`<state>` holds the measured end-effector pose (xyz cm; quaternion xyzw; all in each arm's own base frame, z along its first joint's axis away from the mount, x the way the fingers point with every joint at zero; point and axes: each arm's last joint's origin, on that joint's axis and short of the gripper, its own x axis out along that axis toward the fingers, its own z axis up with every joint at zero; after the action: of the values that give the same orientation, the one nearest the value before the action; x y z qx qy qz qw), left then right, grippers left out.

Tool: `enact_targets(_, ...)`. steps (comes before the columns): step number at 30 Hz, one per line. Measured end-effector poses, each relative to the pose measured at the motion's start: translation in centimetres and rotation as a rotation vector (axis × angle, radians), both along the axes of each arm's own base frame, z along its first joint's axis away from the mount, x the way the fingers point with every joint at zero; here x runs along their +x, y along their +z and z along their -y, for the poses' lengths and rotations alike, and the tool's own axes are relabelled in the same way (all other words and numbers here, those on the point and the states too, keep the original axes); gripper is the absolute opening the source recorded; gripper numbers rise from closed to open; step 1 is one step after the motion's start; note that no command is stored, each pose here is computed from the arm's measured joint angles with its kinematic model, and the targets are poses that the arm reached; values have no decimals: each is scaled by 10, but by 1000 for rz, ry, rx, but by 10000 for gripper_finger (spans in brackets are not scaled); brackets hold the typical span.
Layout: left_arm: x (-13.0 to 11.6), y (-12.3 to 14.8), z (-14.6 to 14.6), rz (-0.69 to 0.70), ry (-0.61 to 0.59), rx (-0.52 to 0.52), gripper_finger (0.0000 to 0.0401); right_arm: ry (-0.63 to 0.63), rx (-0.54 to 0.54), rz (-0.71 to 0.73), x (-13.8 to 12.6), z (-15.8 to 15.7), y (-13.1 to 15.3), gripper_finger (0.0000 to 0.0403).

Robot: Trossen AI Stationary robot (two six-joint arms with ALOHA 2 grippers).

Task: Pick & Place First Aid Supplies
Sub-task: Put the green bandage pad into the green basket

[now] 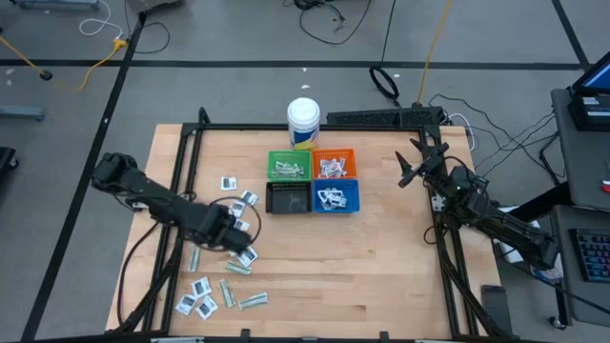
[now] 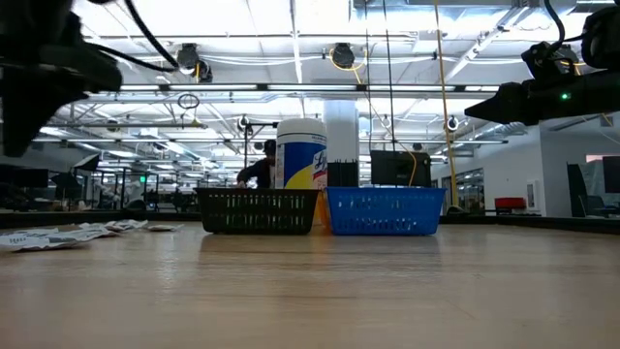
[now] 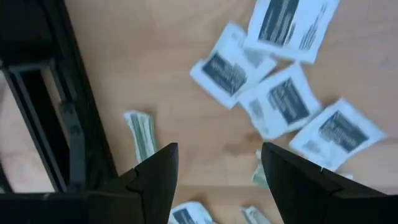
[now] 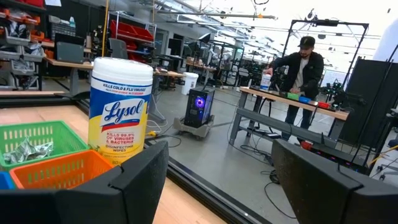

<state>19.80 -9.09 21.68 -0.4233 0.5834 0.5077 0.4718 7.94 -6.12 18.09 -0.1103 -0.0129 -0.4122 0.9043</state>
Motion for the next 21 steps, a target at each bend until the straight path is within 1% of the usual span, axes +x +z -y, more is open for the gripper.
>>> enact_targets(4,-11,-3,12,-25,19,-4,237,-1,0,0,0,0,0,279)
enact_targets(10,-23,-26,17,-87,29,-46,237,0,0,0,0,0,0,279)
enact_targets(17,-33,-52,14,-151,21,-30,237,0,0,0,0,0,0,279)
enact_targets(21,-39,-64,11,-220,33,-13,237,-1,0,0,0,0,0,279)
